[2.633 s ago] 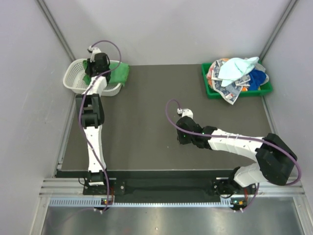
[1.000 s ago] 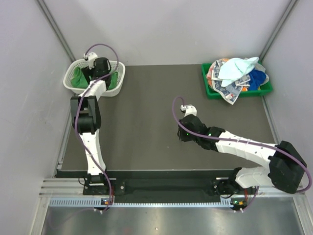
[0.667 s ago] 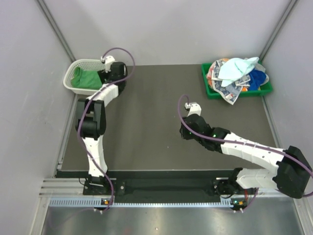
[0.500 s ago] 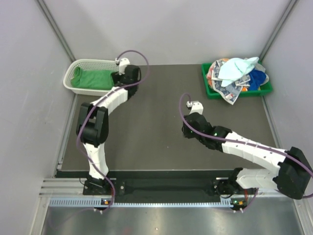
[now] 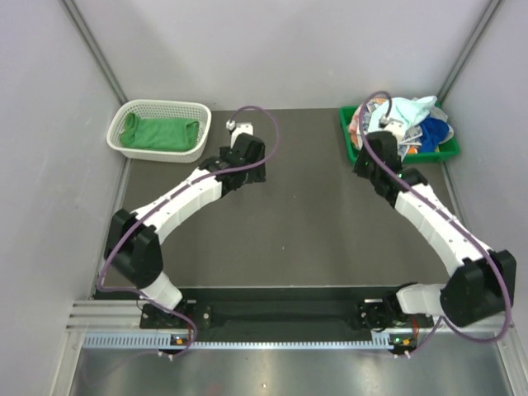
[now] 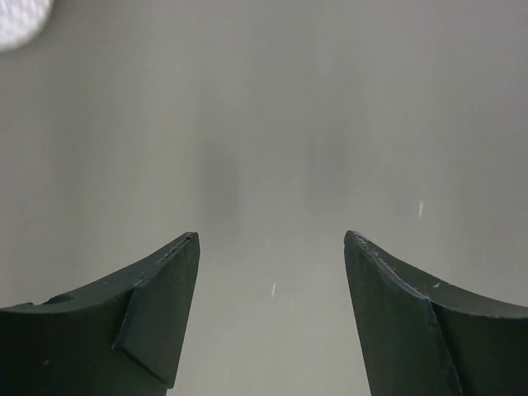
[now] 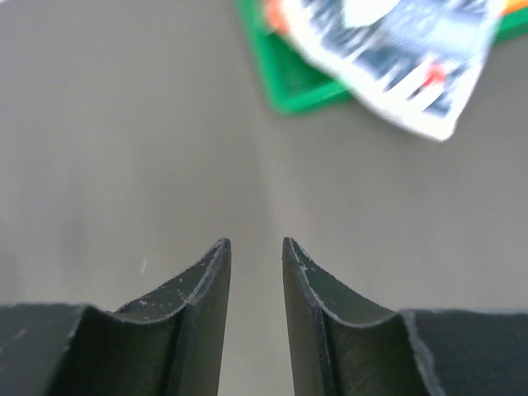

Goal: Fold and stack the towels
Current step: Grab crumpled towel

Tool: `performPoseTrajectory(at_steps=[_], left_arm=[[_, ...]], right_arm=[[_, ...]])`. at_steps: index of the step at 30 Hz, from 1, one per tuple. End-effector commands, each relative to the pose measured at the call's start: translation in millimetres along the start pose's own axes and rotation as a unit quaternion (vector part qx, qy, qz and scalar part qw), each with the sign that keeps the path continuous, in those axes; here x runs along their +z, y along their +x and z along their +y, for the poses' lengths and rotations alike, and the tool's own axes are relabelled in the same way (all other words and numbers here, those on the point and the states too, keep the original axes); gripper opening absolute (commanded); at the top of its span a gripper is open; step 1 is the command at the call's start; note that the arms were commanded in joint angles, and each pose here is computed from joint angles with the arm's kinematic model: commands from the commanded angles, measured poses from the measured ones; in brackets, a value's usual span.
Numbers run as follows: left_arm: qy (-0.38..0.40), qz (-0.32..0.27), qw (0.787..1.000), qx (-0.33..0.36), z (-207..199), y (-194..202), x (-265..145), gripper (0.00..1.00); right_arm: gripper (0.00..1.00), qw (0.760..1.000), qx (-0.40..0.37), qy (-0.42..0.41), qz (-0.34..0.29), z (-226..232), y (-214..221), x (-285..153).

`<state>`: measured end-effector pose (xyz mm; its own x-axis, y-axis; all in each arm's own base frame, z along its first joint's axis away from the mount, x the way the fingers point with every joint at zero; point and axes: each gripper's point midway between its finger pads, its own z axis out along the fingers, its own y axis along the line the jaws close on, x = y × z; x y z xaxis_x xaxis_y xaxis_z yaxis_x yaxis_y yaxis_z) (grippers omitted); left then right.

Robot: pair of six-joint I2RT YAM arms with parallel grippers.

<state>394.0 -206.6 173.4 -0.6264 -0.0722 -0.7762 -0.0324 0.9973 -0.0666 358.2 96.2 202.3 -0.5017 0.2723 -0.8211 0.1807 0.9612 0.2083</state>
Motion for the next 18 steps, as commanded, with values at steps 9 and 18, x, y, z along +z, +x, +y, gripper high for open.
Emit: performPoseTrajectory(at_steps=[9, 18], left_arm=[[0.099, 0.066, 0.993, 0.027, 14.4, 51.7, -81.7, 0.74], [0.139, 0.068, 0.987, 0.046, 23.7, 66.7, -108.5, 0.75]], right_arm=[[0.33, 0.992, 0.02, 0.114, -0.058, -33.3, -114.8, 110.3], [0.33, 0.984, -0.027, 0.174, -0.037, -54.0, -124.1, 187.2]])
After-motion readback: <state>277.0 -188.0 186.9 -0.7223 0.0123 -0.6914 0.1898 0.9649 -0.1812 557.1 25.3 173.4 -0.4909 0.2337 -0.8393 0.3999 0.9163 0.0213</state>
